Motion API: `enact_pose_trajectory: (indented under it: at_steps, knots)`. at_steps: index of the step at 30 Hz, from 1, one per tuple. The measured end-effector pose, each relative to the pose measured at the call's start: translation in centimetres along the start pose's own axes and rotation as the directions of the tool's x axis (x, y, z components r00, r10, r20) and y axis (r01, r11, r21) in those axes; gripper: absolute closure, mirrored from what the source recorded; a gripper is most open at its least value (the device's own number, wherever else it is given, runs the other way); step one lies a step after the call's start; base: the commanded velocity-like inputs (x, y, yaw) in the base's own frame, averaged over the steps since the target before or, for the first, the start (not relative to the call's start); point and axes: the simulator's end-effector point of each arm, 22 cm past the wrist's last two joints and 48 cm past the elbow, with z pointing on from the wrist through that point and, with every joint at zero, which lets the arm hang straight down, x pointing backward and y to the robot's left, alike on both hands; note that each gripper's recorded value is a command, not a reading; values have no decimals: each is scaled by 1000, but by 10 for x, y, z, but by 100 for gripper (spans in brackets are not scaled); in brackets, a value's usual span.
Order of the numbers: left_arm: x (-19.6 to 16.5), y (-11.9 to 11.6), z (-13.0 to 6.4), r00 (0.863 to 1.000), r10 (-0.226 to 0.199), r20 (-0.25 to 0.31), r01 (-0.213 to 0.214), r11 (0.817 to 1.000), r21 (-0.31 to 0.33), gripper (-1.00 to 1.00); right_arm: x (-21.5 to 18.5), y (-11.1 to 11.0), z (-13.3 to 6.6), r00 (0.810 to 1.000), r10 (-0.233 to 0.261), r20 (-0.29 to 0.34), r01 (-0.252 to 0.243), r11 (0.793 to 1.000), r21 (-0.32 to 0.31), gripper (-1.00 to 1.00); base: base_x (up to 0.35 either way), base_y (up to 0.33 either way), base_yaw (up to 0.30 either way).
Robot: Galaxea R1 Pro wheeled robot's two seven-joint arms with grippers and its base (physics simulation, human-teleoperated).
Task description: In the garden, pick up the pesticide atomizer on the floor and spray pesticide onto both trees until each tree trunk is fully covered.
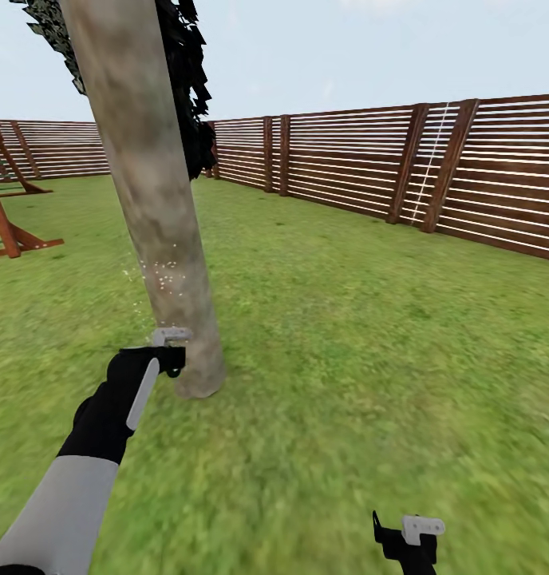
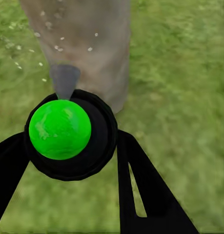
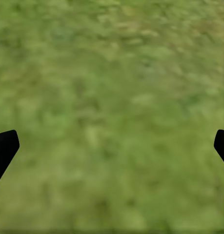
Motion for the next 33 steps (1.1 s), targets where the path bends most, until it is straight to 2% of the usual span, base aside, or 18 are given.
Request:
enact_pose_trajectory:
  at_steps: [3, 6, 13, 21, 28, 31, 33]
  knots:
    - [24, 9, 12, 998, 3, -60, -4, 1000, -17, 100, 0, 0, 0, 1000, 0, 0, 0, 1000, 0, -100, 0, 0, 0]
    - [46, 13, 23, 995, 2, -96, -5, 1000, -26, 100, 0, 0, 0, 1000, 0, 0, 0, 1000, 0, -100, 5, 0, 0]
    - [52, 23, 28, 998, 3, -67, -6, 999, -46, 100, 0, 0, 0, 1000, 0, 0, 0, 1000, 0, -100, 62, 0, 0]
    - [55, 49, 29, 997, 10, -71, -16, 997, -81, 100, 0, 0, 0, 1000, -1, 1, 1, 1000, -1, -100, 2, 0, 0]
    - [83, 59, 28, 995, 6, -102, -17, 995, -102, 100, 0, 0, 0, 1000, -1, 0, 1, 1000, 0, -100, 0, 0, 0]
    - [87, 66, 29, 998, 4, -66, -11, 993, -116, 100, 0, 0, 0, 1000, -1, 0, 1, 1000, -1, -100, 0, 0, 0]
    - [90, 65, 30, 998, 3, -65, -11, 994, -112, 100, 0, 0, 0, 1000, -1, 1, 1, 1000, -1, -100, 0, 0, 0]
